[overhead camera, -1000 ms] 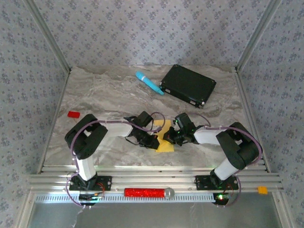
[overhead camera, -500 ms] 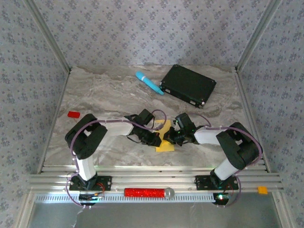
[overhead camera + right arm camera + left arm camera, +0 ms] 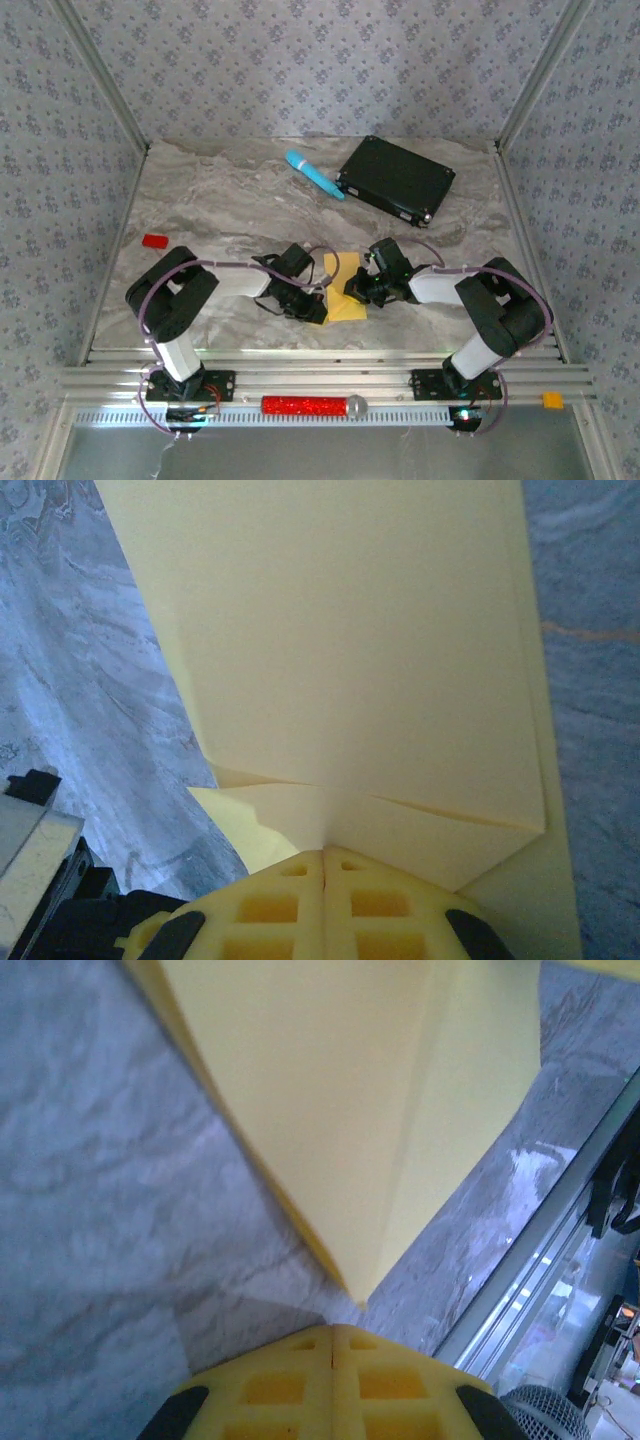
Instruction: Fold a paper plane with a square sheet of paper (pick it up from the middle)
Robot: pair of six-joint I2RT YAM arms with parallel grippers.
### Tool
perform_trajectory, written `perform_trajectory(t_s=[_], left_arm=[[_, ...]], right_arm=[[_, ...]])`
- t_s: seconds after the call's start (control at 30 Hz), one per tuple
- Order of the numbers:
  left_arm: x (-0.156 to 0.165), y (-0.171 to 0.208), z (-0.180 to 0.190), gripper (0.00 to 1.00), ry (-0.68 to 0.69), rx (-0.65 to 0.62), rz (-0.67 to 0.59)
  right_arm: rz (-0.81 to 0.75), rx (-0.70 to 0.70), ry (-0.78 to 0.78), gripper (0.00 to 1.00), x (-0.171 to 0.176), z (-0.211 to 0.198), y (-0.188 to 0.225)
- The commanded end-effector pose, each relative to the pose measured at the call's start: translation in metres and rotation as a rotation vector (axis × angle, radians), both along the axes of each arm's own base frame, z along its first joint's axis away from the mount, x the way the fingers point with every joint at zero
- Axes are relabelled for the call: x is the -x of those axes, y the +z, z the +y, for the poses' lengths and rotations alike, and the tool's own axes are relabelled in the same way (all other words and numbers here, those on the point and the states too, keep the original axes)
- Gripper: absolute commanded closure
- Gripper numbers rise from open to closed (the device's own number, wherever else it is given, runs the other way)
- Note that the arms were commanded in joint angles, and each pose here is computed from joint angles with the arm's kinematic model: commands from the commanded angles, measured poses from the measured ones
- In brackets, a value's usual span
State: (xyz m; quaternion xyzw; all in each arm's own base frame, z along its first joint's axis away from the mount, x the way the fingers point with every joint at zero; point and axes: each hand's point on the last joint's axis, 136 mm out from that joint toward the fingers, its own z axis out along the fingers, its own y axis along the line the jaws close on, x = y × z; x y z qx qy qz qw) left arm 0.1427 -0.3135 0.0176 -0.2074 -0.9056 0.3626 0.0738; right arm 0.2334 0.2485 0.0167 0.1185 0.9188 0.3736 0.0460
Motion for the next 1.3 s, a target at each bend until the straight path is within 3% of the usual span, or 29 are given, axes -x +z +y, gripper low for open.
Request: perform_trajectory(t_s=[0.0,0.27,0.5,0.83,1.27], left_arm=[[0.008,0.017,0.000,0.94,-0.030,0.023,-0.014],[-0.032,0.049,-0.030,0.94,0.063,0.131,-0.118],[-0.053,0.037,-0.051,0.93,0.087,0.133,-0.114],[-0.019,-0.011,-0.032,0.93,0.044,0.023,-0.023],[0.019,-0.019,0.014,0.93,-0.018,-0.111,-0.036]], right_arm=[[0.122,0.172,-0.039,0.99,0.026,-0.037,-0.042],[0.120,0.169,-0.040,0.99,0.027,-0.037,-0.041],[0.115,0.162,-0.044,0.99,0.025,-0.037,-0.040],[0.123,0.163,-0.047,0.99,0.028,-0.039,-0.043],[0.123,0.160,-0.046,0.99,0.027,-0.039,-0.044]])
